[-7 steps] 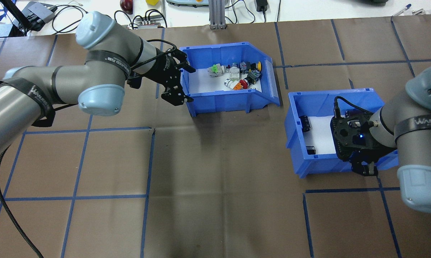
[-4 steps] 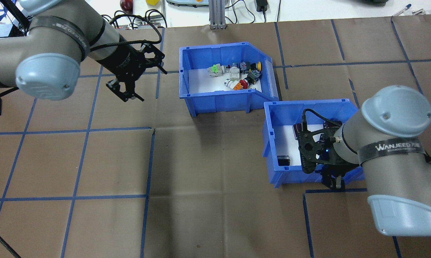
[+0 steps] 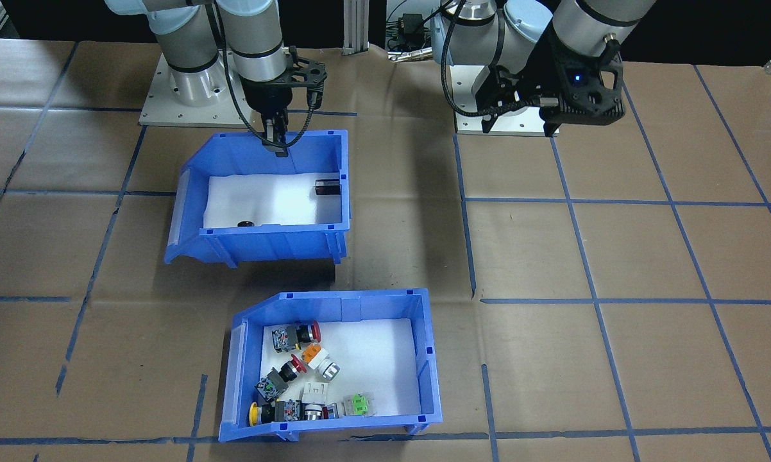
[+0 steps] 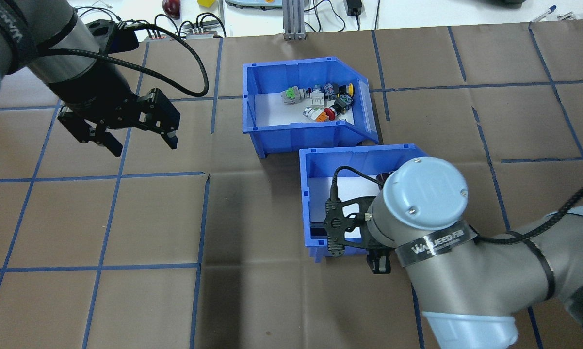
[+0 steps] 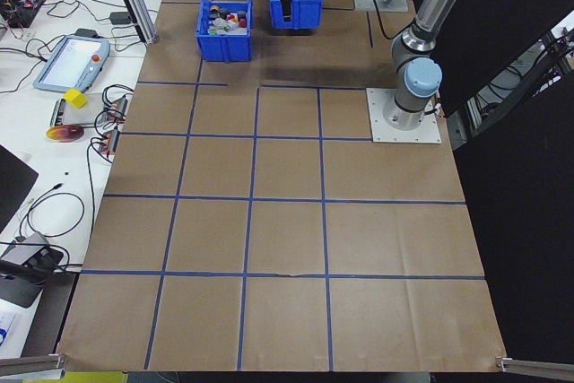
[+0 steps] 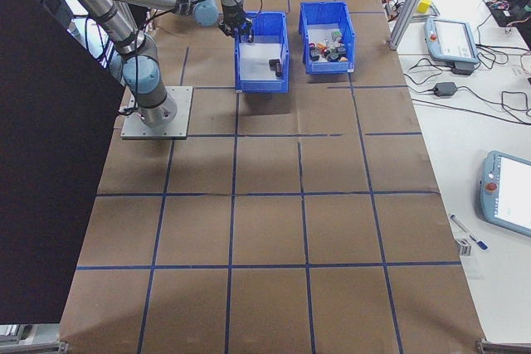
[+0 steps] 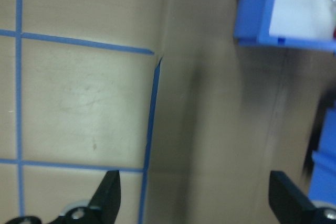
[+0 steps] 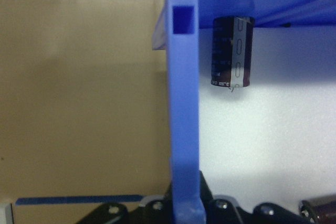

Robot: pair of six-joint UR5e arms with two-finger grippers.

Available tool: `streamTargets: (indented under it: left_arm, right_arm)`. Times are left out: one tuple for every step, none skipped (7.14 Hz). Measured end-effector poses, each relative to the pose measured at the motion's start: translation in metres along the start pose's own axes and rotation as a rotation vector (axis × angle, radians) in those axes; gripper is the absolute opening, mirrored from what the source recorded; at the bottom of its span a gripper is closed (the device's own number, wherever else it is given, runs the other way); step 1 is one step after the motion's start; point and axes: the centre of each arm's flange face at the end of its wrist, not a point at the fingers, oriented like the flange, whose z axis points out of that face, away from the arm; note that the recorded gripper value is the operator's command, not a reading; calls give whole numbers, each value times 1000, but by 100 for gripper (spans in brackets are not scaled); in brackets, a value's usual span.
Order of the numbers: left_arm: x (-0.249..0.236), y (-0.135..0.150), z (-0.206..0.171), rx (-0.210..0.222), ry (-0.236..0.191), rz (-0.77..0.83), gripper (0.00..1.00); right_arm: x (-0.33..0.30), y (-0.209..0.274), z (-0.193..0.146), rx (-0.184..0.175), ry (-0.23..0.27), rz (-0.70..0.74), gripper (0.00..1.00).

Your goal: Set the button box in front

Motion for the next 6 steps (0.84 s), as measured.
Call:
streamTargets:
  left_arm:
    - [-3,10,-4,-46,0,0,99]
    - [-8,14,-7,-59,3,-9,99]
    - [-13,11,-8,-65,-5,-3,99]
    - [-19,4,-9,-43,-31,18,99]
    - [-23,-4,-9,15,-57,34,99]
    - [-26,-13,-7,69,-70,44,99]
  right_arm:
    - [-3,-23,4,-8,6,2,9]
    - [-5,-44,11,-16,-3,6,9]
    - [-8,-64,20,-29,-12,4,10]
    - [-11,-80,29,-45,-9,0,49]
    - [-12,-89,35,-54,-7,3,99]
    - [-13,-93,39,-59,-9,20,100]
